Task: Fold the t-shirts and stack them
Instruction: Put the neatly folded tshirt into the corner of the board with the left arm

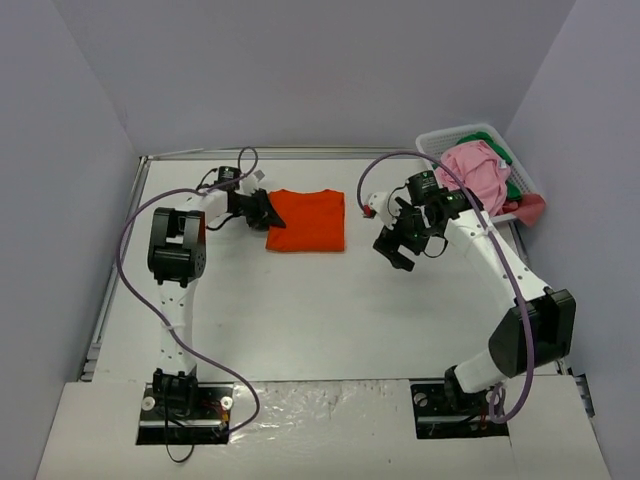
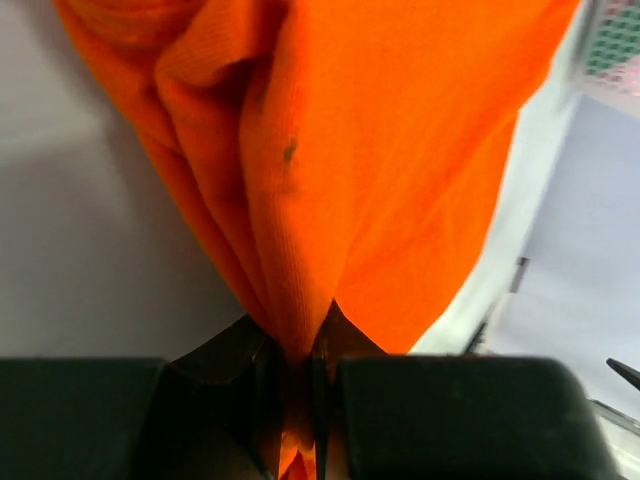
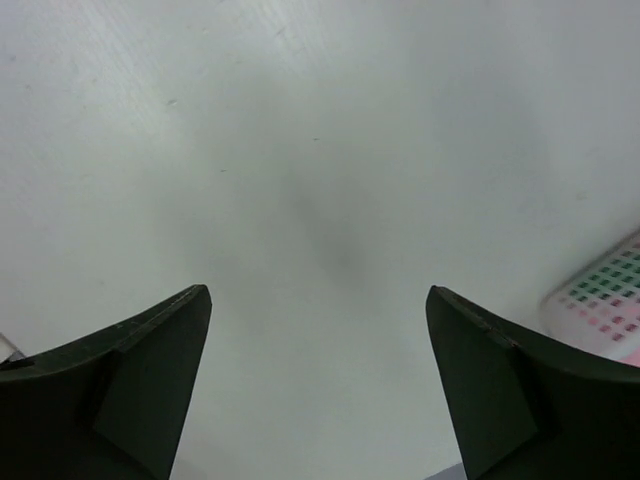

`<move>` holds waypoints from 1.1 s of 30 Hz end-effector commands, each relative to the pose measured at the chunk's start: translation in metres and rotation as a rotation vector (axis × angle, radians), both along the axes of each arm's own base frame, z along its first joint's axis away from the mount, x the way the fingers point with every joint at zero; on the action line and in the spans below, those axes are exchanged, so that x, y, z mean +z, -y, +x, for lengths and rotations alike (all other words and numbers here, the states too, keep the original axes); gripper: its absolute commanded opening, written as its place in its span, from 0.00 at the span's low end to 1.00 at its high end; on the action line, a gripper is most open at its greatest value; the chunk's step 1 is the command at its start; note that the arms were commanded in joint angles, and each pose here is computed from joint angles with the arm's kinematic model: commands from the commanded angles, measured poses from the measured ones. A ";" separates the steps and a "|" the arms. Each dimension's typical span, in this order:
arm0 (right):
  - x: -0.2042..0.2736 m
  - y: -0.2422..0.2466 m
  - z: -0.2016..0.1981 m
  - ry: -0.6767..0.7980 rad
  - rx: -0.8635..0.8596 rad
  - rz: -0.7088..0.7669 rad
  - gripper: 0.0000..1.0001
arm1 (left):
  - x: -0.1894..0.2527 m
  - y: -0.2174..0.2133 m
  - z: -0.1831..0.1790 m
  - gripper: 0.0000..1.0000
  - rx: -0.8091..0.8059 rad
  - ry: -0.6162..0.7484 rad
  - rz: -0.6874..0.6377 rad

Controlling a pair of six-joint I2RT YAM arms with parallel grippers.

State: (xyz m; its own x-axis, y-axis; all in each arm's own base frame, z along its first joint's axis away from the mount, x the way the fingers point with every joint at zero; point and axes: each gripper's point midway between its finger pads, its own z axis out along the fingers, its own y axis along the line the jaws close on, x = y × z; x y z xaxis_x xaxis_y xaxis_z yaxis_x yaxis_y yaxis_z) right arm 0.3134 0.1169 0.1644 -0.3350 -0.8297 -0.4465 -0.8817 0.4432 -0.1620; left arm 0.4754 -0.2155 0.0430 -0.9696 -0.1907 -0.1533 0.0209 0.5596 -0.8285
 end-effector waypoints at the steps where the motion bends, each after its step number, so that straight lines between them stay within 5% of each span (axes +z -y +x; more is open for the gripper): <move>1: -0.034 -0.009 -0.041 -0.194 0.066 0.055 0.84 | 0.010 -0.055 0.000 0.02 -0.024 0.036 0.214; 18: -0.052 0.019 -0.044 -0.278 -0.068 0.171 0.89 | 0.003 -0.310 0.079 0.02 0.199 0.124 0.678; 33: -0.060 0.043 -0.032 -0.325 -0.185 0.227 0.92 | 0.031 -0.387 0.116 0.02 0.322 0.315 1.035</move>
State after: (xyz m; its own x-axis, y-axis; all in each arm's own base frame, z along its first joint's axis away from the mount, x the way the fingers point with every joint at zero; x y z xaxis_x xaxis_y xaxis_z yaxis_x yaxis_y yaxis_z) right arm 0.2872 0.0713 0.1056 -0.5896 -0.6587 -0.4673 -0.7910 0.5879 0.1693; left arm 0.5849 0.1339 0.0438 -0.8307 -0.1087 -0.5460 -0.0635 0.9929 -0.1011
